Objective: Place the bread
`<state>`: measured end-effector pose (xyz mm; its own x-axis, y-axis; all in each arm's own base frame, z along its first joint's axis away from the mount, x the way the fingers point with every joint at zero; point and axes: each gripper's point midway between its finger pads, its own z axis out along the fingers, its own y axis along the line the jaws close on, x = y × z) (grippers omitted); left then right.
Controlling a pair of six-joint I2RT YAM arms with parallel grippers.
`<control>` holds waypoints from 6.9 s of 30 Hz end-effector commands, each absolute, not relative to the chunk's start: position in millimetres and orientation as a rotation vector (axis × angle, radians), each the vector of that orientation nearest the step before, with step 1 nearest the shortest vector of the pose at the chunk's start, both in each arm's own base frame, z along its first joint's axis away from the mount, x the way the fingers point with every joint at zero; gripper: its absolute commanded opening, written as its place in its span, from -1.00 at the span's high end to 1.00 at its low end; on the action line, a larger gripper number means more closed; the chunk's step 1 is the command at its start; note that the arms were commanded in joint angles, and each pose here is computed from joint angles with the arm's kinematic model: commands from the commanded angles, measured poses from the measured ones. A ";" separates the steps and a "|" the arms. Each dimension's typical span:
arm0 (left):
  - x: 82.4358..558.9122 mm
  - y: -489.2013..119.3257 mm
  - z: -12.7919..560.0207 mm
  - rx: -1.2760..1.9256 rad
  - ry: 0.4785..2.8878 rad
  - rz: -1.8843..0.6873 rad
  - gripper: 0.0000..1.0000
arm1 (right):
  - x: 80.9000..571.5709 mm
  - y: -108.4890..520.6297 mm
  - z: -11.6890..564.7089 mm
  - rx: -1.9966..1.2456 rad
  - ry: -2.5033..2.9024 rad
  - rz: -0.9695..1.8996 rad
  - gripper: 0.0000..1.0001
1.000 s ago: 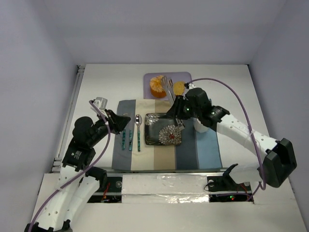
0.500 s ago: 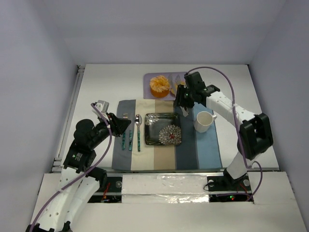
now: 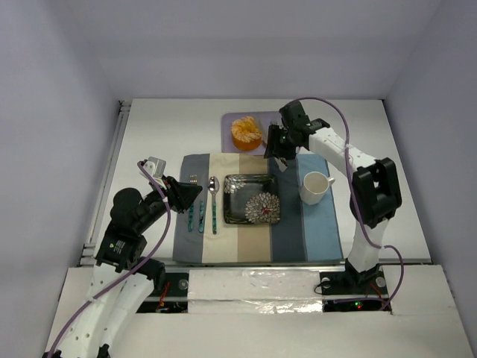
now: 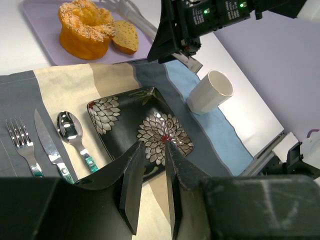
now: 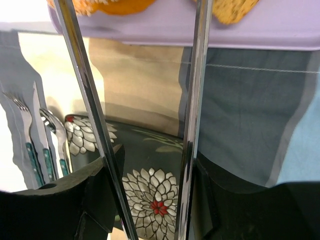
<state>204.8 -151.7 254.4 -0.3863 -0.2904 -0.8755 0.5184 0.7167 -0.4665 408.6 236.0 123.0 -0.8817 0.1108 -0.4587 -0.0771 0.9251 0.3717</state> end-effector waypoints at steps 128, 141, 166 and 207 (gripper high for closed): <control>198.8 -149.3 277.3 0.215 1.637 -0.882 0.63 | 396.2 220.2 80.8 0.407 2.567 0.729 0.09; 201.6 -150.4 273.0 0.213 1.656 -0.883 0.64 | 370.2 224.6 144.4 0.309 2.412 0.901 0.70; 208.1 -153.0 263.0 0.209 1.701 -0.892 0.64 | 123.2 222.3 129.9 0.200 2.582 1.250 0.65; 207.5 -151.2 266.2 0.210 1.683 -0.894 0.65 | 205.8 203.6 212.0 0.164 2.323 0.824 0.45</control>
<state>206.7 -150.0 254.6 -0.3686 -0.2994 -0.8801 0.5353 0.7056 -0.4643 157.9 206.6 175.1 -0.8904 0.2738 -0.3637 -0.0374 0.7522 0.6579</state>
